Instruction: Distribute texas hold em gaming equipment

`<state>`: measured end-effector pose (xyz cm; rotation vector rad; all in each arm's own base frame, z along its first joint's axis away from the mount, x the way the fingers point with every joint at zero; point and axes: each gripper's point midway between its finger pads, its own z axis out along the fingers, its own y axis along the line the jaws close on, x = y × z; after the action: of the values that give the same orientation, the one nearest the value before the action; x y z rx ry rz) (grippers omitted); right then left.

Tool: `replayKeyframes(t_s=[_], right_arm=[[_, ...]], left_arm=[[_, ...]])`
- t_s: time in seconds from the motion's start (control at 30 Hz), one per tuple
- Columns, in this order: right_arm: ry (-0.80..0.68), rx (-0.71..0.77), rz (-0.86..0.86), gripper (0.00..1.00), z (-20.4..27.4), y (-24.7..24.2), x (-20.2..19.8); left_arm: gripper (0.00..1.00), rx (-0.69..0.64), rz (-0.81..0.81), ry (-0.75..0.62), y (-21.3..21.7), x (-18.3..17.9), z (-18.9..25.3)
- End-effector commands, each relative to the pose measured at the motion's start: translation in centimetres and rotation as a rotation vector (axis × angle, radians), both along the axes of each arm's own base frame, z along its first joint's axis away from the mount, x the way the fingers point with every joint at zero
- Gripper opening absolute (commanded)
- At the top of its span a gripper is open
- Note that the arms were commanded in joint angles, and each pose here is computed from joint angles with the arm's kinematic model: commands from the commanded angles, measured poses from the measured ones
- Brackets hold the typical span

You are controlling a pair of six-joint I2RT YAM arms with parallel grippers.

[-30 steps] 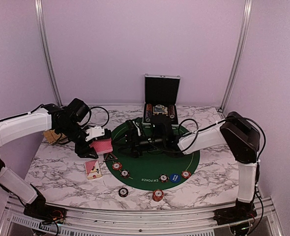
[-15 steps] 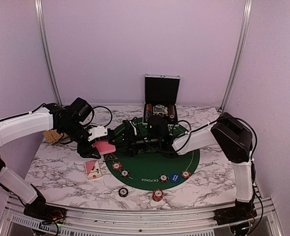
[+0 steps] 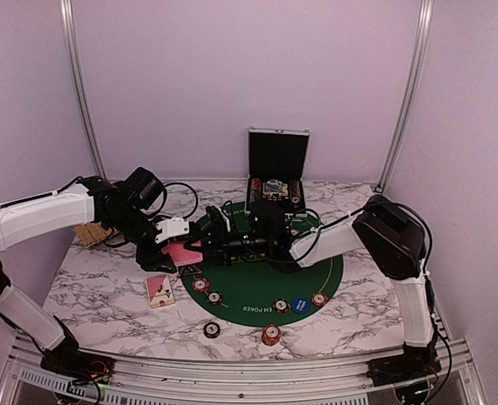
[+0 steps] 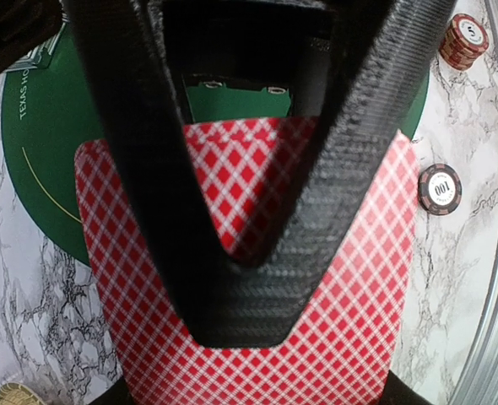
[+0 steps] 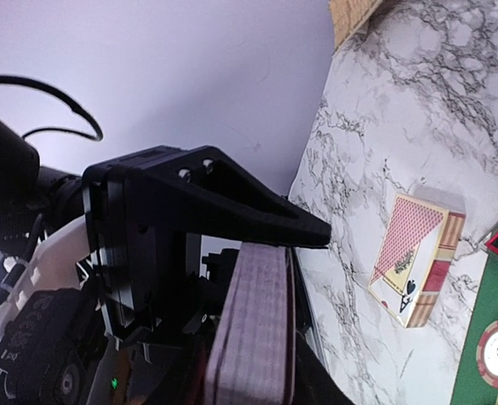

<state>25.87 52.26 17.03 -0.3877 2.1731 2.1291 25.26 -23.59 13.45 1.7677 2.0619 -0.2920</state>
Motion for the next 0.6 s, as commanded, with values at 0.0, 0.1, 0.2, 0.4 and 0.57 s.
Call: replayKeyframes(t_s=[0.0, 0.1, 0.2, 0.4, 0.57], right_arm=[[-0.018, 0.063, 0.024, 0.23, 1.7, 0.6, -0.2], [-0.013, 0.068, 0.023, 0.11, 1.8, 0.3, -0.2], [0.000, 0.074, 0.013, 0.01, 1.9, -0.3, -0.1], [0.029, 0.099, 0.001, 0.00, 1.9, -0.9, 0.2], [0.027, 0.121, 0.003, 0.00, 2.5, -0.9, 0.3]], left_arm=[[0.03, -0.005, 0.014, -0.032, -0.7, 1.0, 0.9], [0.10, 0.005, 0.022, -0.047, -0.7, 1.4, 0.8], [0.45, 0.018, 0.033, -0.061, -0.5, 1.8, 0.9], [0.99, 0.006, 0.014, -0.113, -0.3, 1.8, 2.3], [0.99, -0.008, 0.038, -0.219, 0.6, 2.2, 5.3]])
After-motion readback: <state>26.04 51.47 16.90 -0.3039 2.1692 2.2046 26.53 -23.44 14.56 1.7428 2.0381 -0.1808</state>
